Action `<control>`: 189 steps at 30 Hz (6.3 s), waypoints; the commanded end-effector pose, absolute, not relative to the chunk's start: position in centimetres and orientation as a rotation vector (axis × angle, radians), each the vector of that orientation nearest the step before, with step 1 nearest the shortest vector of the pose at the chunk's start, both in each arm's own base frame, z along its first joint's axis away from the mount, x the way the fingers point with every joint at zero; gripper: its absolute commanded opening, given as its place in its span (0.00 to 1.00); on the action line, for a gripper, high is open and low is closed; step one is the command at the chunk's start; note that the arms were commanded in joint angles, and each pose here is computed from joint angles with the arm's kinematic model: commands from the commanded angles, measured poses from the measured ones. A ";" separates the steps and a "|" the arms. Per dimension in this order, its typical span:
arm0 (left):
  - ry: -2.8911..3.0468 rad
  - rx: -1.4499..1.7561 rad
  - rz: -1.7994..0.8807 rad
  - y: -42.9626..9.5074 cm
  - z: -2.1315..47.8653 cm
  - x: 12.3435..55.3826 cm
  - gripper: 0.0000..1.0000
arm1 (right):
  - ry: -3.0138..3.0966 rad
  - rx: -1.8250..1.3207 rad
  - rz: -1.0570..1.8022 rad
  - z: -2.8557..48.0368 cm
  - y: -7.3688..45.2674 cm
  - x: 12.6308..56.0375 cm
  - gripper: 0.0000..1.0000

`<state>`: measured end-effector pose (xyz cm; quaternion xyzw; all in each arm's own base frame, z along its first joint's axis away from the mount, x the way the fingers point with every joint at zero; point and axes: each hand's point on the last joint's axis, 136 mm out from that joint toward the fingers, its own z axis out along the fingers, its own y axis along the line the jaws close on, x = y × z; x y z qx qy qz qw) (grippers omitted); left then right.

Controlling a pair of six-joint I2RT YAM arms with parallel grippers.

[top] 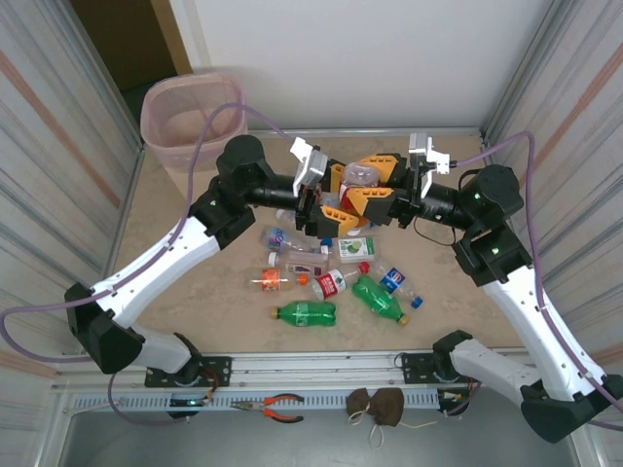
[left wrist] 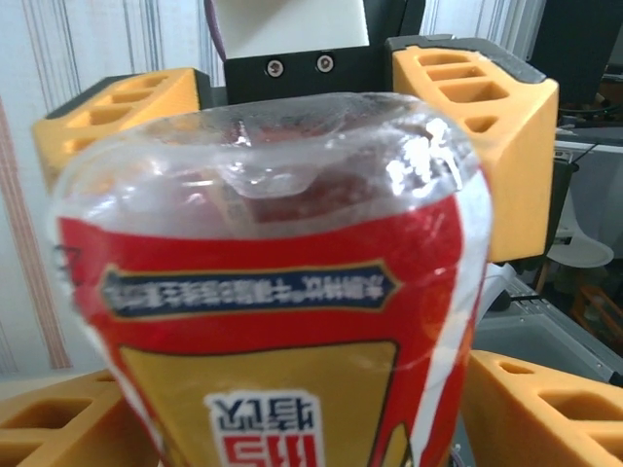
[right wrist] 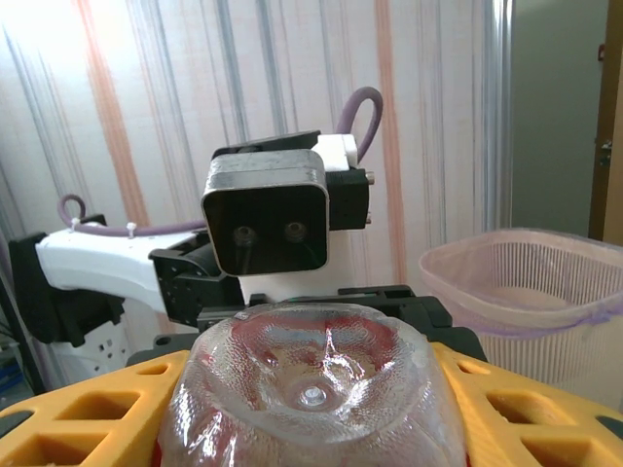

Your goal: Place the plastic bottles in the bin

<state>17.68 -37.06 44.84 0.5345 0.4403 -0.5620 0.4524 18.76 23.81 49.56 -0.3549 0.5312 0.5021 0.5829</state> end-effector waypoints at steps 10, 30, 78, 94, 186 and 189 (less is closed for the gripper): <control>0.973 1.387 -1.396 -36.9 45.8 16.1 0.60 | 1.144 -0.813 1.164 52.7 23.1 17.1 0.50; 1.078 1.264 -1.241 -35.1 46.5 19.6 0.55 | 1.243 -0.698 0.977 51.9 20.5 17.6 0.79; 2.313 0.060 -0.577 -7.3 27.3 55.6 0.52 | 1.428 -0.535 0.749 48.6 16.6 19.0 0.77; 2.533 0.021 -0.576 -7.1 16.9 56.2 0.65 | 1.448 -0.519 0.734 47.9 16.3 19.1 0.77; 1.980 0.327 -0.693 -13.7 38.8 35.0 0.77 | 2.321 0.932 1.370 5.1 10.6 47.0 0.50; 1.977 0.328 -0.693 -13.7 38.9 34.9 0.77 | 2.319 0.937 1.372 5.0 10.6 46.9 0.48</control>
